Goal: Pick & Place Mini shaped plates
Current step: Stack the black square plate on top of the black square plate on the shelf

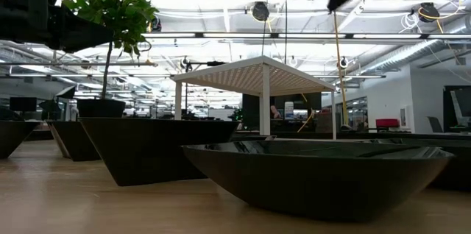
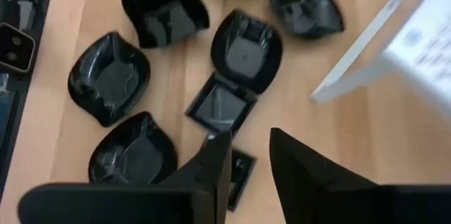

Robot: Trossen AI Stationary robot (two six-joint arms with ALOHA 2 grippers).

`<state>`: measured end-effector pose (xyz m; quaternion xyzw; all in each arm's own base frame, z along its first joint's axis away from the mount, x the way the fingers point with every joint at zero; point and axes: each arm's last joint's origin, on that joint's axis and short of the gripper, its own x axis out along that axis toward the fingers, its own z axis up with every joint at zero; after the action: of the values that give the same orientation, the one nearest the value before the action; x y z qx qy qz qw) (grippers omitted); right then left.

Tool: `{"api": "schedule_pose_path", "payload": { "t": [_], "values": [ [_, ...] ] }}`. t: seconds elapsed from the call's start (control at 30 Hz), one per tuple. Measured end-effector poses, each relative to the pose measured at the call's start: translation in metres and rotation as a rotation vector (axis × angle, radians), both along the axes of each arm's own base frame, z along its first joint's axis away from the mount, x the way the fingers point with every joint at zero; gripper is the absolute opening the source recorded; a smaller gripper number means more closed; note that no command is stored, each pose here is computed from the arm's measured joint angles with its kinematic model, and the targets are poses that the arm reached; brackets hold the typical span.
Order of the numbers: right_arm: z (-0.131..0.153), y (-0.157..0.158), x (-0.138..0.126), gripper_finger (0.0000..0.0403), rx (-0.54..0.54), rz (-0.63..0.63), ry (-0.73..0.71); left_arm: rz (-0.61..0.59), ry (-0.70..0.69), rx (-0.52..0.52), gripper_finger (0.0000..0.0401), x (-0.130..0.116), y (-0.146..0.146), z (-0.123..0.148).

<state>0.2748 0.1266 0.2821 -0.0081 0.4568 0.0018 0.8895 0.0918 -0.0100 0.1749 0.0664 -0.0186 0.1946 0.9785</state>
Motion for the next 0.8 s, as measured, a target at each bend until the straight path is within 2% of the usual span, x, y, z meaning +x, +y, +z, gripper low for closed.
{"api": "schedule_pose_path", "payload": {
  "t": [0.17, 0.33, 0.5, 0.63, 0.8],
  "values": [
    [-0.034, 0.0, -0.004, 0.009, 0.04, -0.047, 0.004, 0.0, 0.0, 0.0, 0.0212, 0.0, 0.0, 0.0],
    [-0.08, -0.007, -0.015, 0.0135, 0.069, -0.121, 0.035, 0.0, 0.0, 0.0, 0.0212, 0.0, 0.0, 0.0],
    [-0.118, -0.016, -0.025, 0.0169, 0.119, -0.134, -0.052, 0.0, 0.0, 0.0, 0.0212, 0.0, 0.0, 0.0],
    [-0.136, -0.019, -0.032, 0.0171, 0.16, -0.133, -0.115, 0.0, 0.0, 0.0, 0.0212, 0.0, 0.0, 0.0],
    [-0.148, -0.023, -0.041, 0.0157, 0.157, -0.157, -0.082, 0.0, 0.0, 0.0, 0.0212, 0.0, 0.0, 0.0]
  ]
}}
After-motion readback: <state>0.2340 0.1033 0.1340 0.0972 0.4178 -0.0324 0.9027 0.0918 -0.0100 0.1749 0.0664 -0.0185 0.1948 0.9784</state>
